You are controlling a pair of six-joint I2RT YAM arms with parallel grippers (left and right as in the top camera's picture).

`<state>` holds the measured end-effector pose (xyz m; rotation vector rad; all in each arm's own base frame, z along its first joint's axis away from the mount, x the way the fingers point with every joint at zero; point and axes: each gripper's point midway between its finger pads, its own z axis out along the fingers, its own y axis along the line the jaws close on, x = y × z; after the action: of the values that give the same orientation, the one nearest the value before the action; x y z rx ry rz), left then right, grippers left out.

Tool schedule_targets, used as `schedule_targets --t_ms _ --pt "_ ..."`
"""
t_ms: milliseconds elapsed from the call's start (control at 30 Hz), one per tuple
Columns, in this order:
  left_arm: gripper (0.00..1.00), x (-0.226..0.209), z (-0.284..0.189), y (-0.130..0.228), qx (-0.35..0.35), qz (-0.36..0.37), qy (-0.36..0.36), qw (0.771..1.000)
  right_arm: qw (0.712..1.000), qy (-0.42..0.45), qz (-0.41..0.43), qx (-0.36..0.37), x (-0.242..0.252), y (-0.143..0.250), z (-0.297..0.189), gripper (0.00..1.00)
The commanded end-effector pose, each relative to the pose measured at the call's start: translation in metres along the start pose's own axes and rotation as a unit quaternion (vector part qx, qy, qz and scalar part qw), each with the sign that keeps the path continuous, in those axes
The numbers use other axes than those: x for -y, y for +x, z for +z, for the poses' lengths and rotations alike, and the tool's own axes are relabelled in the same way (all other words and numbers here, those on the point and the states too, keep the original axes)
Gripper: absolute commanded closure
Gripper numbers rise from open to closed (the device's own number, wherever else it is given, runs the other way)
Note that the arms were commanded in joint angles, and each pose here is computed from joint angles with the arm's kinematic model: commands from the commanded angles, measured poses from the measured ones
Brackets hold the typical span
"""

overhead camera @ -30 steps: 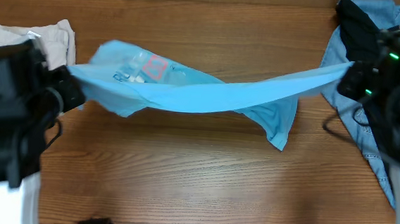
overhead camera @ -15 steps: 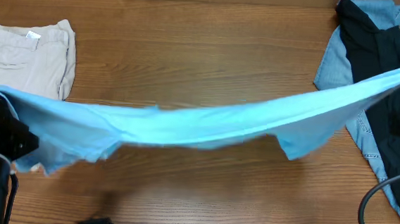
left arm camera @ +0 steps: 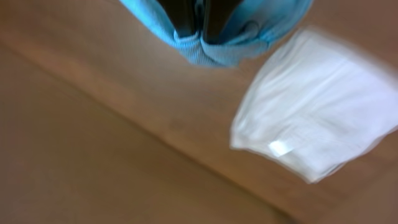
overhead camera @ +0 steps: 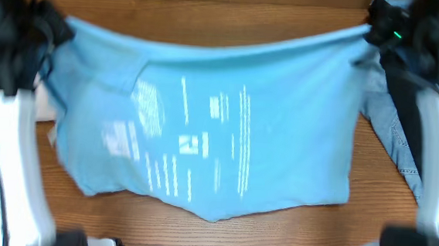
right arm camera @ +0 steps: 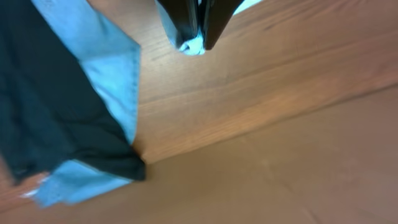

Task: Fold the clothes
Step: 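Lift the t-shirt with both grippers and swing it up to flatten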

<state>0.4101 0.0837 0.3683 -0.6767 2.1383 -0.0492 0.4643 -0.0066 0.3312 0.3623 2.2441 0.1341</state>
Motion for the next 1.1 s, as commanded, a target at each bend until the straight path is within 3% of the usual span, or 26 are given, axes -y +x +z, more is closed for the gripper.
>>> schedule_targets --t_ms 0,133,333,500,633,800,933,1067 --pt "0.96 0.027 0.076 0.002 -0.028 0.021 0.064 0.997 1.000 -0.012 -0.009 0.012 -0.006 -0.009 0.057 0.96" --pt "0.96 0.059 0.104 -0.047 0.056 0.044 0.123 0.990 0.991 -0.045 -0.008 0.124 -0.023 -0.066 0.061 0.96" --pt "0.96 0.087 -0.002 -0.147 0.216 0.067 0.164 0.960 0.961 -0.066 0.000 0.267 -0.040 -0.160 -0.045 0.96" --pt "0.96 0.087 -0.066 -0.167 0.254 0.068 0.172 0.949 0.962 -0.061 -0.005 0.265 -0.038 -0.164 -0.078 0.96" --pt "0.96 0.081 -0.043 -0.123 0.157 0.072 0.153 0.973 0.986 -0.021 -0.006 0.165 -0.021 -0.119 -0.049 0.96" --pt "0.96 0.057 0.025 -0.016 -0.070 0.081 0.086 0.991 0.999 0.039 -0.012 -0.008 0.007 -0.036 0.004 0.96" --pt "0.96 0.030 0.076 0.058 -0.223 0.085 0.030 0.971 0.989 0.085 -0.019 -0.117 0.029 0.020 0.036 0.96" --pt "0.96 -0.002 0.121 0.140 -0.378 0.086 -0.026 0.922 0.971 0.117 -0.025 -0.209 0.049 0.077 0.068 0.96"
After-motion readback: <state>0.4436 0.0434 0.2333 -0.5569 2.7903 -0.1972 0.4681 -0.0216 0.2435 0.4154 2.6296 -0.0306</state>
